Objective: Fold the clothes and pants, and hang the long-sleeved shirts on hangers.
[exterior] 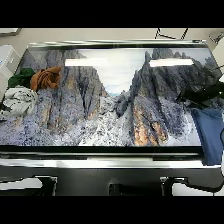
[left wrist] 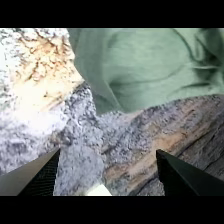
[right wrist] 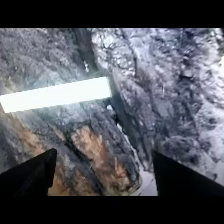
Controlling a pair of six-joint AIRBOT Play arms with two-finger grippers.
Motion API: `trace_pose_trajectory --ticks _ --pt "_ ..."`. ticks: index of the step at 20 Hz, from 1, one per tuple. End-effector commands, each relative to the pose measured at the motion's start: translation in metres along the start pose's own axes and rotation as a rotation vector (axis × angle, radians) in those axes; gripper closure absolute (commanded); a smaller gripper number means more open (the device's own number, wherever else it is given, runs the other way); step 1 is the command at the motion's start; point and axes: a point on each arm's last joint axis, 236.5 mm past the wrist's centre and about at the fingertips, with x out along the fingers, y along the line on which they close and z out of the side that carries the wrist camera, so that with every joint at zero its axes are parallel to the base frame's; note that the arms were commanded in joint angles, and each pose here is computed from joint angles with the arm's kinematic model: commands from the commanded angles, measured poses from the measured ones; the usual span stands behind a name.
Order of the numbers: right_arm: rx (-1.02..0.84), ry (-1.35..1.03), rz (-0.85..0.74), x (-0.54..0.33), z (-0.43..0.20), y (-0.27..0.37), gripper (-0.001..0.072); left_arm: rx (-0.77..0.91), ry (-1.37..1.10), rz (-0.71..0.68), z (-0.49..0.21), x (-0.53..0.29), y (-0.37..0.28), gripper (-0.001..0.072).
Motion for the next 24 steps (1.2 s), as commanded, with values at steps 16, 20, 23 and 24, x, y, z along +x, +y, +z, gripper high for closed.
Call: trace_pose_trajectory --ticks 16,20,23,24 --pt "-0.004 0.087 0.148 -0.031 -0.044 0.073 0.0037 0.111 -0.191 -0.195 0.029 0.066 -0.054 0.0684" --pt "-0.031 0.015 0.139 -0.055 -0.045 0.078 0.0038 0.436 -0.377 -0.321 0.004 -0.071 -0.14 0.0685" --pt "-0.041 -0.028 0.148 -0.068 -0.044 0.082 0.0038 0.631 -0.518 -0.484 -0.078 -0.18 -0.205 0.0684" --pt "-0.044 -0.034 0.153 -0.071 -0.045 0.084 0.0038 0.697 -0.529 -0.555 -0.119 -0.205 -0.221 0.0684"
